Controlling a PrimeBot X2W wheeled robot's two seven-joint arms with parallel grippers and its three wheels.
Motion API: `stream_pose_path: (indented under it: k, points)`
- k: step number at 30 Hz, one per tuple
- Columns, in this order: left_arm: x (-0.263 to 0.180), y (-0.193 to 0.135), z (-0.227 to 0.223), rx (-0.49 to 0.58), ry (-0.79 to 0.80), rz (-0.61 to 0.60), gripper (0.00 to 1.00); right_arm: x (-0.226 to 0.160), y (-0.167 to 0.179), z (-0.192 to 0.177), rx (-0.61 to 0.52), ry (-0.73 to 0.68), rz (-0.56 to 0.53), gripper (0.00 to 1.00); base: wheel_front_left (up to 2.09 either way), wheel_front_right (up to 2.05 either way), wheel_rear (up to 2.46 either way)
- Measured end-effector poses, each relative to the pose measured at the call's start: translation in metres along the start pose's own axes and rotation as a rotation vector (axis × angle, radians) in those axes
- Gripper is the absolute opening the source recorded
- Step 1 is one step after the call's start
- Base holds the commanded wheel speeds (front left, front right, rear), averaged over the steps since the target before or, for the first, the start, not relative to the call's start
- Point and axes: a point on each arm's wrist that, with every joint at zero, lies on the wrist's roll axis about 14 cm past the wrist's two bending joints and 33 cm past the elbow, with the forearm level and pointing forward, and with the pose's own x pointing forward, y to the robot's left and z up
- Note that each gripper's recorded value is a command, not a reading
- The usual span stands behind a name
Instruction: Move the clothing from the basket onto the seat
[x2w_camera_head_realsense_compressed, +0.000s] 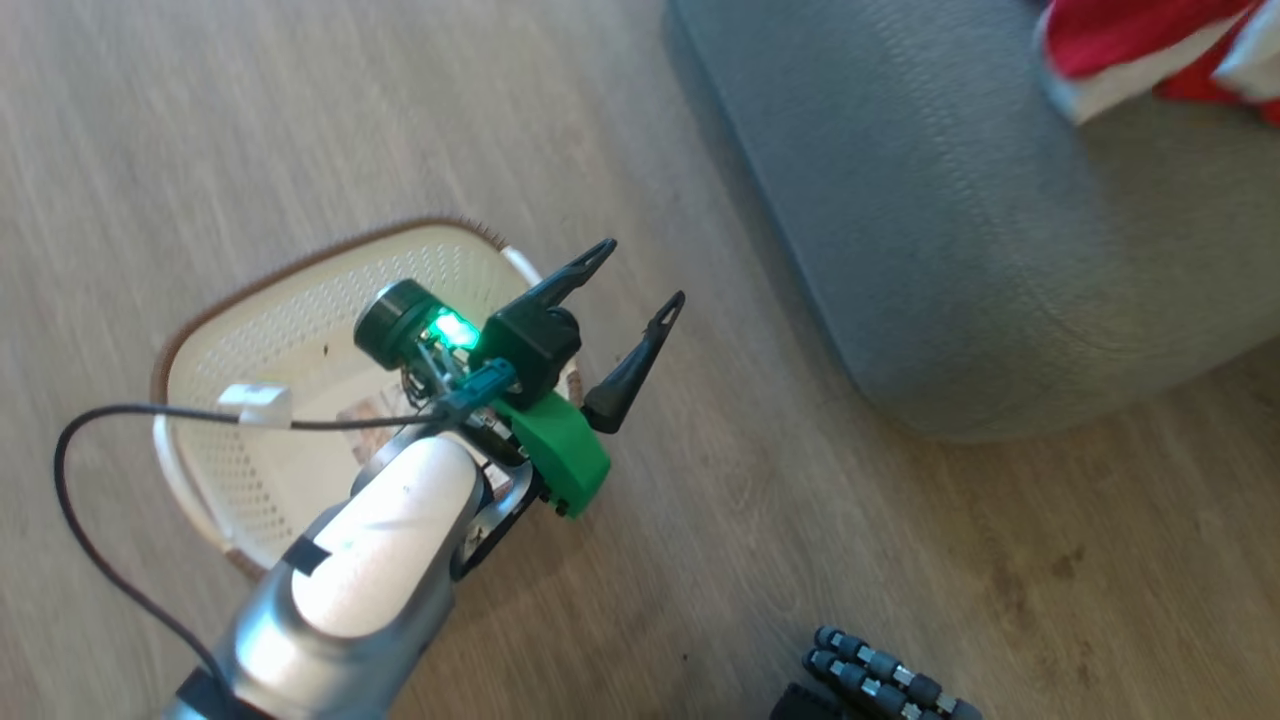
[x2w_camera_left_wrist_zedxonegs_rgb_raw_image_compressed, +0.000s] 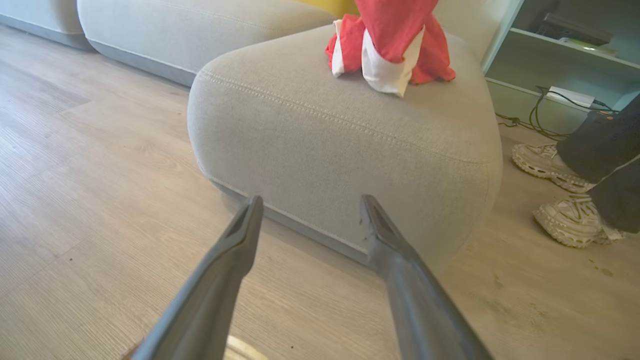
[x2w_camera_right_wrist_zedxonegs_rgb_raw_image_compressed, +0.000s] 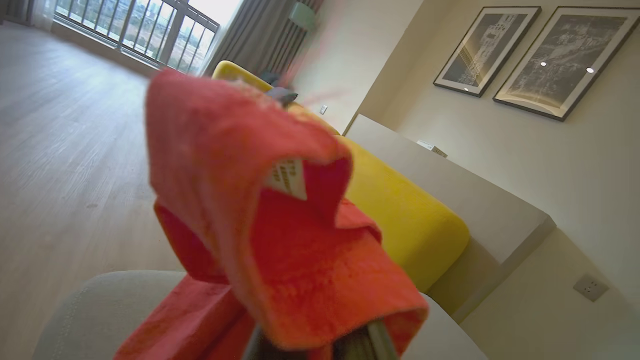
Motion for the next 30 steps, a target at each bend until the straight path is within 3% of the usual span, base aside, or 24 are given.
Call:
stream_pose_path:
  k: [6,10,15,19,22,30]
  points:
    - [-0.01,0.016,-0.018,-0.015,0.039,0.027,1.0,0.03,-0.046,-0.012,0.012,0.066,-0.161,0.0,0.0,0.0,0.0]
    - [-0.023,0.028,-0.03,-0.022,0.069,0.057,1.0,0.032,-0.066,-0.046,0.051,0.171,-0.251,0.0,0.0,0.0,0.0]
    - [-0.039,0.043,-0.049,-0.037,0.115,0.106,1.0,0.023,-0.044,-0.112,0.139,0.346,-0.278,0.0,0.0,0.0,0.0]
    - [-0.047,0.05,-0.061,-0.054,0.134,0.128,1.0,0.01,-0.001,-0.162,0.202,0.48,-0.238,0.0,0.0,0.0,0.0]
    - [-0.05,0.052,-0.067,-0.061,0.147,0.136,1.0,-0.003,0.043,-0.192,0.247,0.586,-0.17,1.0,0.0,0.0,0.0]
    - [-0.047,0.049,-0.068,-0.06,0.143,0.125,1.0,-0.04,0.076,-0.219,0.15,0.65,-0.04,1.0,0.0,0.0,0.0]
